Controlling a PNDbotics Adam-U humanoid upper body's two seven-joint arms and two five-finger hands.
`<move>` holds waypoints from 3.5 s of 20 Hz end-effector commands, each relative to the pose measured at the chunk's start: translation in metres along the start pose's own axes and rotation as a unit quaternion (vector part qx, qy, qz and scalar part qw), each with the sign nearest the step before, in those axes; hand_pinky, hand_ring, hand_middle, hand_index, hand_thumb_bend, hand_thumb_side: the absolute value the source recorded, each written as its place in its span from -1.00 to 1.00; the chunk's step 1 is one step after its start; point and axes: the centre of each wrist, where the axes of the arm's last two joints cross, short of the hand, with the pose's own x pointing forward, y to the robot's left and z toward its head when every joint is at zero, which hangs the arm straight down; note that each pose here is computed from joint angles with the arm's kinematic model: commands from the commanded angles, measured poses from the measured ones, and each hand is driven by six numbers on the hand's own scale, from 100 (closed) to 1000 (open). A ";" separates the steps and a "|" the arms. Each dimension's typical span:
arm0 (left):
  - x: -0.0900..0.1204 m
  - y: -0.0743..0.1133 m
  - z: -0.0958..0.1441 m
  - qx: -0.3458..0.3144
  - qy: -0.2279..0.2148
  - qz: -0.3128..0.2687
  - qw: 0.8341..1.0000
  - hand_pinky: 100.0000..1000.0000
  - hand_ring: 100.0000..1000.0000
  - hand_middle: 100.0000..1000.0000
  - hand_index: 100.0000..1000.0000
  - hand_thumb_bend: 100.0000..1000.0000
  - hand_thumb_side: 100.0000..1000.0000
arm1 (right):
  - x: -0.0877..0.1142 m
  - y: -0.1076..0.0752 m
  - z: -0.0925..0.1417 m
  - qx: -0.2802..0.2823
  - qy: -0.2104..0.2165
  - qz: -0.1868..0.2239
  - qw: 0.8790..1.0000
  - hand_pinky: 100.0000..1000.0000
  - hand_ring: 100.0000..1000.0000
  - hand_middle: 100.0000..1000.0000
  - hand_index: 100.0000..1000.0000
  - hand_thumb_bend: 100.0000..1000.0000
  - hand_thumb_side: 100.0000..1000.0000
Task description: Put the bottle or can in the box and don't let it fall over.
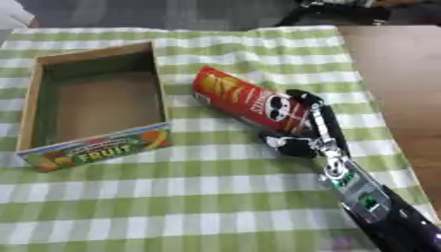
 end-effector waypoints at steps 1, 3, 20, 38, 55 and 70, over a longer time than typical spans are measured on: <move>0.005 0.006 -0.003 0.008 -0.012 -0.004 1.000 0.11 0.19 0.17 0.40 -1.00 0.24 | -0.001 -0.002 0.001 -0.002 -0.001 -0.001 1.000 0.03 0.52 0.29 0.60 0.24 -1.00; 0.005 0.006 -0.003 0.008 -0.012 -0.004 1.000 0.11 0.19 0.17 0.40 -1.00 0.24 | -0.001 -0.002 0.001 -0.002 -0.001 -0.002 1.000 -0.04 0.50 0.26 0.58 0.19 -1.00; 0.006 0.007 -0.003 0.010 -0.014 -0.004 1.000 0.12 0.19 0.17 0.40 -1.00 0.24 | -0.003 -0.006 -0.001 0.001 -0.016 0.057 0.998 -0.34 0.32 0.16 0.51 -0.25 -1.00; 0.007 0.007 -0.003 0.008 -0.016 -0.002 1.000 0.14 0.19 0.16 0.40 -1.00 0.24 | 0.002 -0.007 -0.006 -0.003 -0.042 0.083 0.996 -0.77 -0.08 -0.22 0.14 -0.39 -1.00; 0.006 0.007 -0.003 0.008 -0.014 -0.001 1.000 0.16 0.18 0.16 0.40 -1.00 0.24 | 0.007 -0.008 -0.010 -0.034 -0.063 0.031 0.997 -1.00 -0.47 -0.72 -0.31 -0.11 -1.00; 0.005 0.008 -0.003 0.008 -0.013 -0.006 1.000 0.16 0.18 0.17 0.40 -1.00 0.23 | 0.025 -0.021 -0.010 -0.054 -0.098 0.032 0.993 -1.00 -0.54 -0.82 -0.41 -0.15 -1.00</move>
